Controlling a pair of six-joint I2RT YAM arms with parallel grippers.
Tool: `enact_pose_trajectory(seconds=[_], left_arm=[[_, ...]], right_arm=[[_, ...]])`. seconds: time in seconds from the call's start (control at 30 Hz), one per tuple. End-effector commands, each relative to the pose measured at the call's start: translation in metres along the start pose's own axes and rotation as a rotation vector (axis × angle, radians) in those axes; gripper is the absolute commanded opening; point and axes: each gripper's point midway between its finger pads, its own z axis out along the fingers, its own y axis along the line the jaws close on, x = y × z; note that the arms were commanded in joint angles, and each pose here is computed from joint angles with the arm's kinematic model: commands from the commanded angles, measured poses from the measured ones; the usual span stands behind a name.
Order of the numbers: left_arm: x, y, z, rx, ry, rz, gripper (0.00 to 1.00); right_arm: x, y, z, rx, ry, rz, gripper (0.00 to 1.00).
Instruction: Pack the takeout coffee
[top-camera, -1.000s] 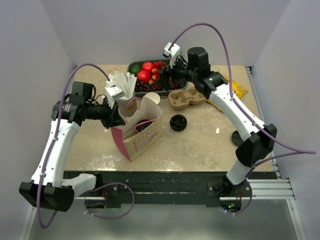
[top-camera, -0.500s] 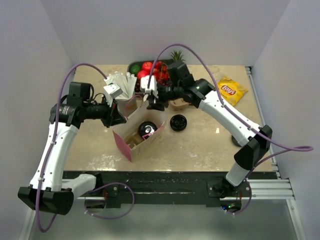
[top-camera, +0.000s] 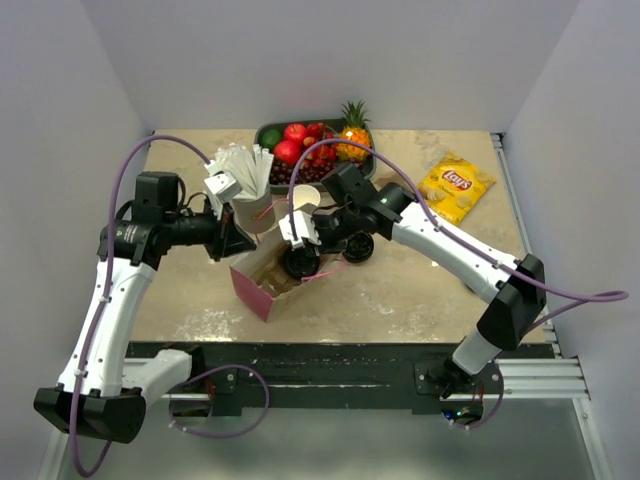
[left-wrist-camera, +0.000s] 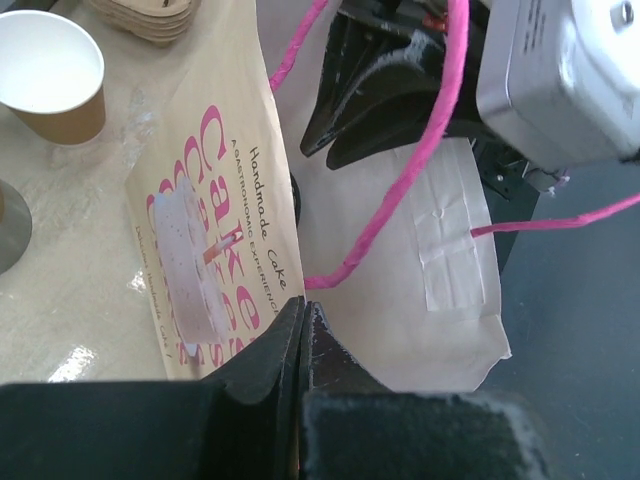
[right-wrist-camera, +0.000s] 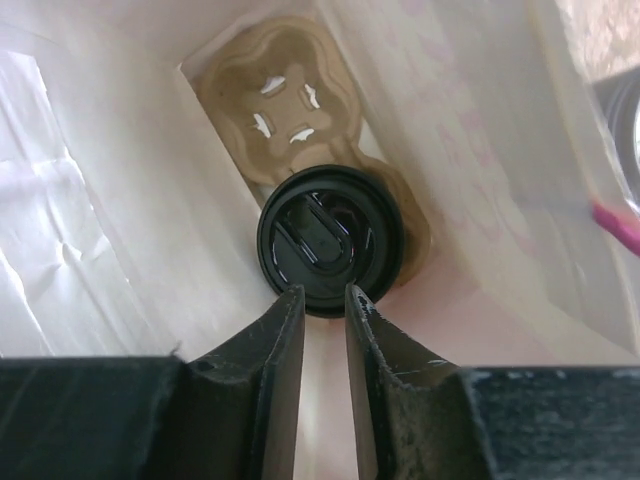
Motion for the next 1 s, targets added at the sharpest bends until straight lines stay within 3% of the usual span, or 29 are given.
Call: enact_pose_trajectory(seconds=[0.0,0.13,0.43,0.97], left_arm=[[-0.011,-0.004,0.003,0.033,-0.047,0.021,0.0],[-0.01,-0.001,0.008,0.046,-0.04,-0.002,0.0],[-0.009,0.006,0.012,0.042,-0.032,-0.009,0.0],[-0.008,0.023,0.02,0.008,-0.005,-0.034,0.0]], right_arm=[[0.003,-0.009,0.011,0.035,0.035,-0.129,0.23],[0.005,-0.016,0.029,0.058,0.034,-0.178,0.12],[0.013,-0.035,0.053,0.062,0.06,-0.19,0.11],[0.065,-0.052,0.093,0.053,0.247,-0.183,0.12]])
